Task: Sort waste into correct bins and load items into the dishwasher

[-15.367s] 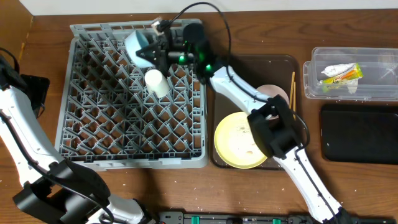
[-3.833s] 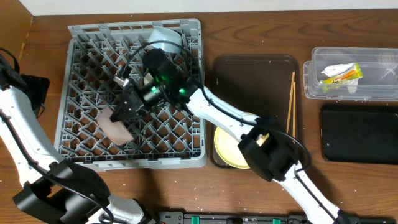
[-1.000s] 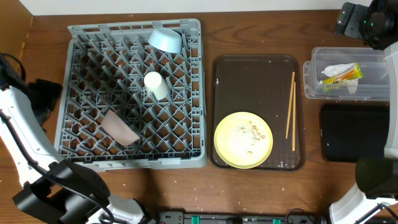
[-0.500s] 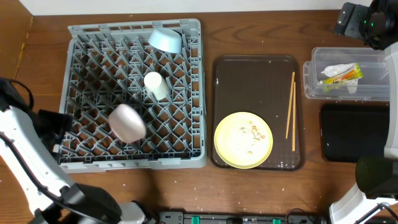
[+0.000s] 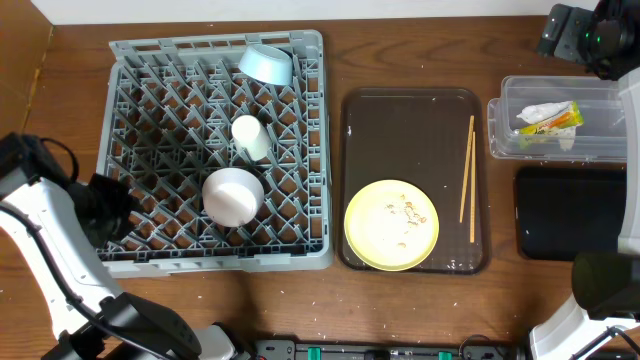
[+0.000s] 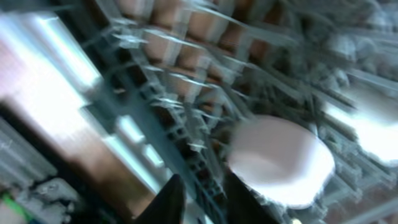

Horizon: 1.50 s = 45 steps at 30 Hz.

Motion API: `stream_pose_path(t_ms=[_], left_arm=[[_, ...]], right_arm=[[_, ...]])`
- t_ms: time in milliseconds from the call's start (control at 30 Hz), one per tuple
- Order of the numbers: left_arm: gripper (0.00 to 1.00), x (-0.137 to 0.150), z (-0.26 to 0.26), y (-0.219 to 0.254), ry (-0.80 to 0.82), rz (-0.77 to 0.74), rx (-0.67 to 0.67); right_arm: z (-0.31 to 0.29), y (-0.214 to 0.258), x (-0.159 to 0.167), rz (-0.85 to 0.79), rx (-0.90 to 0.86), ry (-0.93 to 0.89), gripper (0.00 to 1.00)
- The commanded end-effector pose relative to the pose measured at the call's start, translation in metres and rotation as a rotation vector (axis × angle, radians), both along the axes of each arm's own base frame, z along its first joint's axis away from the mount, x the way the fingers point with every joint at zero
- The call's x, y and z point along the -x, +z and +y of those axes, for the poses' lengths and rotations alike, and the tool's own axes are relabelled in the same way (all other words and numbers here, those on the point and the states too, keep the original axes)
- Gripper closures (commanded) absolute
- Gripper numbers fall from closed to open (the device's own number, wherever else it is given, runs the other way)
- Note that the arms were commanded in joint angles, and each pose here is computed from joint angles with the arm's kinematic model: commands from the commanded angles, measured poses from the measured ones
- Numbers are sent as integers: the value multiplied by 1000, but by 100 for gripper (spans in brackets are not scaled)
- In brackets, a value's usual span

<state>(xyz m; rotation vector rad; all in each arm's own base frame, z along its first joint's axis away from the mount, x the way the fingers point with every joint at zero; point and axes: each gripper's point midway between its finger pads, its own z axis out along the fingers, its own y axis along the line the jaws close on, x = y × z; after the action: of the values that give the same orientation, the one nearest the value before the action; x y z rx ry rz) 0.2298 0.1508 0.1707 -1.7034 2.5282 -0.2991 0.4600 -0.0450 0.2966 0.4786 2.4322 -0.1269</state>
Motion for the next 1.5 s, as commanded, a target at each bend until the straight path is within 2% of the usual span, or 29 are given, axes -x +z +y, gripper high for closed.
stream_pose_path(t_ms=[0,67,200,267,367,533,700,1100,1467], left_arm=[[88,-26,-40,5,-231,-107,68],[92,-38,-69,5,-341,-106,71],[92,-44,-107,2,-467,-69,68],[92,-38,-113,-4,-463,33,-11],[92,-32,-113,-6,-449,98,-78],[92,-26,-120,-15,-475,127,-71],[92,-32,-118,-47,-475,143,-66],[92,-77,-111,-76,-471,54,-98],[92,-97,-108,-58,-466,-41,-140]], right_arm=[[-7,8,3,-14,18,-5,1],[-7,8,3,-14,18,-5,1],[-7,8,3,-14,18,-5,1],[-7,8,3,-14,18,-5,1],[-7,8,3,-14,18,-5,1],[-7,8,3,-14,18,-5,1],[-7,8,3,-14,18,-5,1],[-7,8,3,-14,18,-5,1],[-7,8,3,-14,18,-5,1]])
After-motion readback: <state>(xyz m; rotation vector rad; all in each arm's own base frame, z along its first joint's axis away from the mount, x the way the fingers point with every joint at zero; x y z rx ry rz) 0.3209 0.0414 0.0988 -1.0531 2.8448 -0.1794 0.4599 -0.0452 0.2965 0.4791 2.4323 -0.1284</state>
